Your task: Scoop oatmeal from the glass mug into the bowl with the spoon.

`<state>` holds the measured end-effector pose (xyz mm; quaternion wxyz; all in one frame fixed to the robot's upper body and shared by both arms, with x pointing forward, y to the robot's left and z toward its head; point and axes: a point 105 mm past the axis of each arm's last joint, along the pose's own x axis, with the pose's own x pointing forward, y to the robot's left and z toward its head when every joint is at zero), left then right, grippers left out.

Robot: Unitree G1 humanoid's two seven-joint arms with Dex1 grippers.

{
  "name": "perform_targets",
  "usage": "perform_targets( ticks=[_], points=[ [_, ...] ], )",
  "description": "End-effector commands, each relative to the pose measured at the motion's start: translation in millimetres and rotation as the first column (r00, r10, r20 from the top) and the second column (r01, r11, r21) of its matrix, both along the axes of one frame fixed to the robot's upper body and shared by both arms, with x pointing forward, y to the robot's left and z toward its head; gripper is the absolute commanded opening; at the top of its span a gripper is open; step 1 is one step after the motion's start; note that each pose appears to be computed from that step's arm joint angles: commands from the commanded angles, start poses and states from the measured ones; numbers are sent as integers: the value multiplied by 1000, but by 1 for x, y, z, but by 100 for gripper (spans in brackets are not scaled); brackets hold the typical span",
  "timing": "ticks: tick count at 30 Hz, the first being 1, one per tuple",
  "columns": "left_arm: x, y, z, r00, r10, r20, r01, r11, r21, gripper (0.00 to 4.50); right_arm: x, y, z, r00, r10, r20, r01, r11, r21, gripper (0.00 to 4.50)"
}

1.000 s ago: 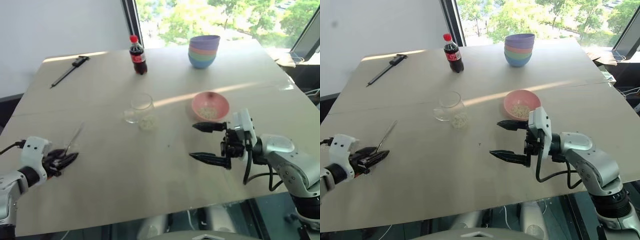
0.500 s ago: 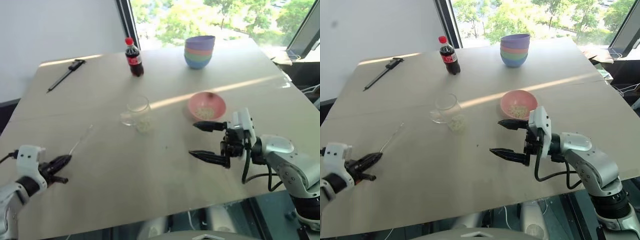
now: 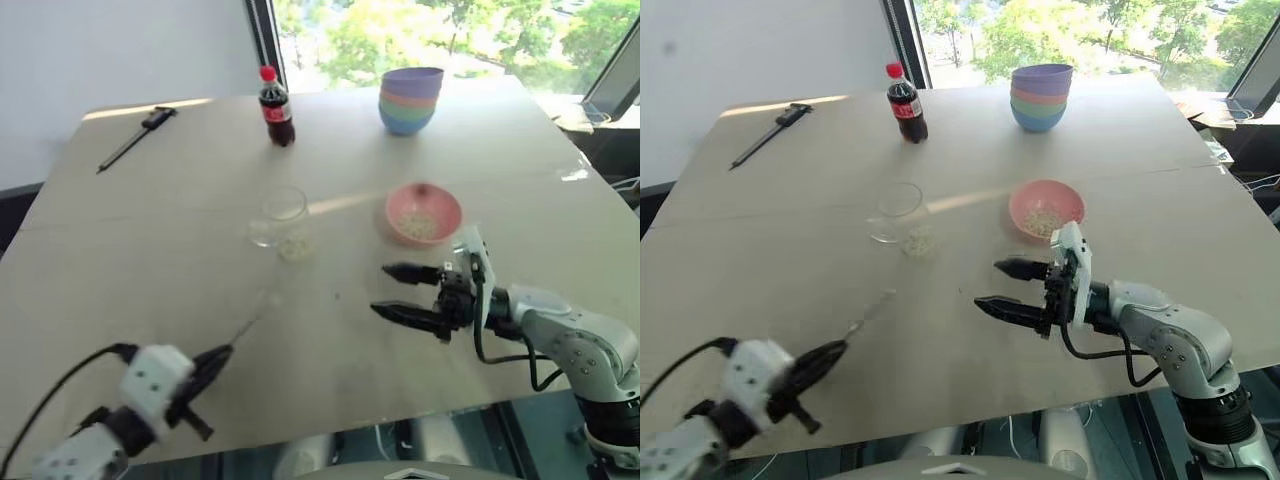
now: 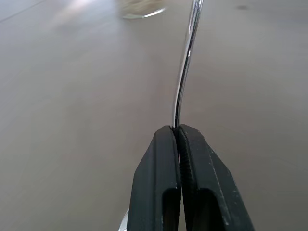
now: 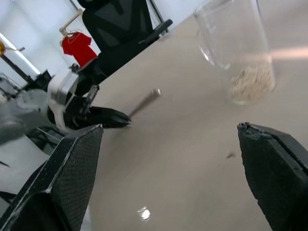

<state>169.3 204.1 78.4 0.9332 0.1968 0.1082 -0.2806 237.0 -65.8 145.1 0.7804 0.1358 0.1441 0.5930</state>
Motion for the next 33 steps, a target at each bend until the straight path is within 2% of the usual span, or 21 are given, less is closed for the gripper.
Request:
perform_targets(
  ticks=[1, 4, 7, 8, 10, 15, 21, 26, 33],
  points=[
    [17, -31, 9, 990, -45, 132, 42, 999, 19, 8, 3, 4, -2, 999, -35, -39, 34, 999, -16, 450],
    [35, -48, 16, 973, -51, 226, 43, 998, 39, 8, 11, 7, -4, 992, -98, -75, 95, 995, -36, 450],
    [41, -56, 20, 954, -97, 285, 66, 991, 114, 8, 15, 11, -2, 988, -125, -92, 123, 992, -33, 450],
    [46, -58, 22, 928, -150, 342, 69, 969, 236, 8, 18, 14, 0, 984, -142, -104, 141, 990, -19, 450],
    [55, -63, 28, 876, -218, 431, 43, 924, 379, 8, 22, 21, 6, 979, -160, -126, 162, 987, 12, 450],
    [70, -68, 31, 794, -287, 536, -65, 836, 544, 8, 35, 31, 22, 965, -210, -154, 226, 970, 91, 450],
    [80, -70, 48, 710, -269, 651, -214, 798, 563, 8, 44, 34, 16, 930, -260, -260, 287, 955, 72, 450],
    [82, -71, 48, 698, -226, 680, -257, 807, 532, 8, 52, 30, 15, 900, -295, -321, 334, 940, 73, 450],
    [82, -71, 49, 681, -225, 697, -286, 794, 536, 8, 55, 35, 30, 881, -252, -400, 340, 926, 166, 450]
  ],
)
